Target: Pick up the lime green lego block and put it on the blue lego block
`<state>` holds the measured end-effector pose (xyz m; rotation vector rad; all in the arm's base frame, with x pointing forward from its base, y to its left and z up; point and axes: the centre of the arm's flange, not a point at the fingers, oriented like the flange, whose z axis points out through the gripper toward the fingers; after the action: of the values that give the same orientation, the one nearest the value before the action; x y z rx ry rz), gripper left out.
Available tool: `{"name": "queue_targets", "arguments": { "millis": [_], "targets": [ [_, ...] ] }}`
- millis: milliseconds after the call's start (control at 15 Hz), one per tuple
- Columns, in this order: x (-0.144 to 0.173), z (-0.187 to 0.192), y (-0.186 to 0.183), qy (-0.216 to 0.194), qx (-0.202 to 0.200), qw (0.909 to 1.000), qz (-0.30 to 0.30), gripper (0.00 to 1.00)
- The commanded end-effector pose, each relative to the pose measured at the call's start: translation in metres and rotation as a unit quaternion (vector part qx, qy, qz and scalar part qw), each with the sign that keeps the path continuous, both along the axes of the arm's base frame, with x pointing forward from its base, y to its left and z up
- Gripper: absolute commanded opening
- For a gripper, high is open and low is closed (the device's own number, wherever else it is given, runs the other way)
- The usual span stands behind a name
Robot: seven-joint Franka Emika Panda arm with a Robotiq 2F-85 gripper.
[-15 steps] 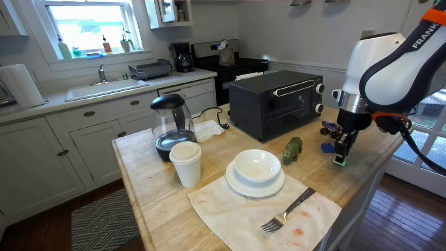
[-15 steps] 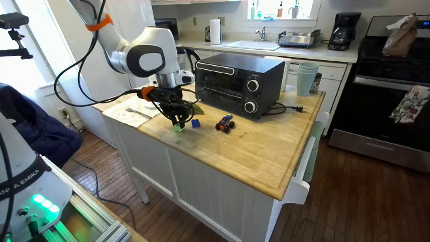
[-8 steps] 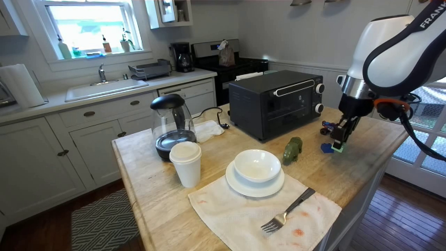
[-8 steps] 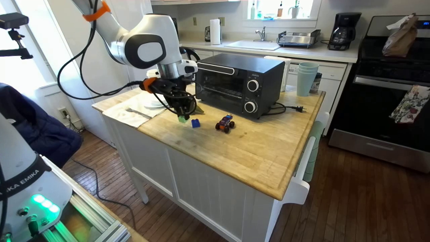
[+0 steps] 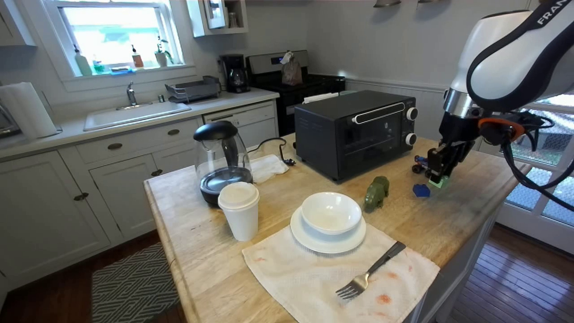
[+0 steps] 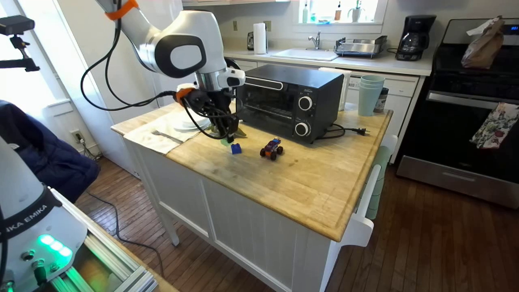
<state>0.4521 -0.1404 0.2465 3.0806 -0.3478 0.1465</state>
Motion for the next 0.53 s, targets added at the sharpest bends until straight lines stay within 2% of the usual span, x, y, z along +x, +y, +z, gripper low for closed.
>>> {"name": "queue_targets", "arguments": {
  "millis": [0, 67, 467],
  "targets": [
    [0.0067, 0.0004, -0.0032, 0.014, 0.015, 0.9996, -0.022, 0.11],
    [0.0004, -0.0004, -0.001, 0.007, 0.004, 0.9999, -0.009, 0.36],
    [0.0018, -0.0003, -0.0015, 0.011, 0.006, 0.9999, -0.011, 0.36]
  ]
}}
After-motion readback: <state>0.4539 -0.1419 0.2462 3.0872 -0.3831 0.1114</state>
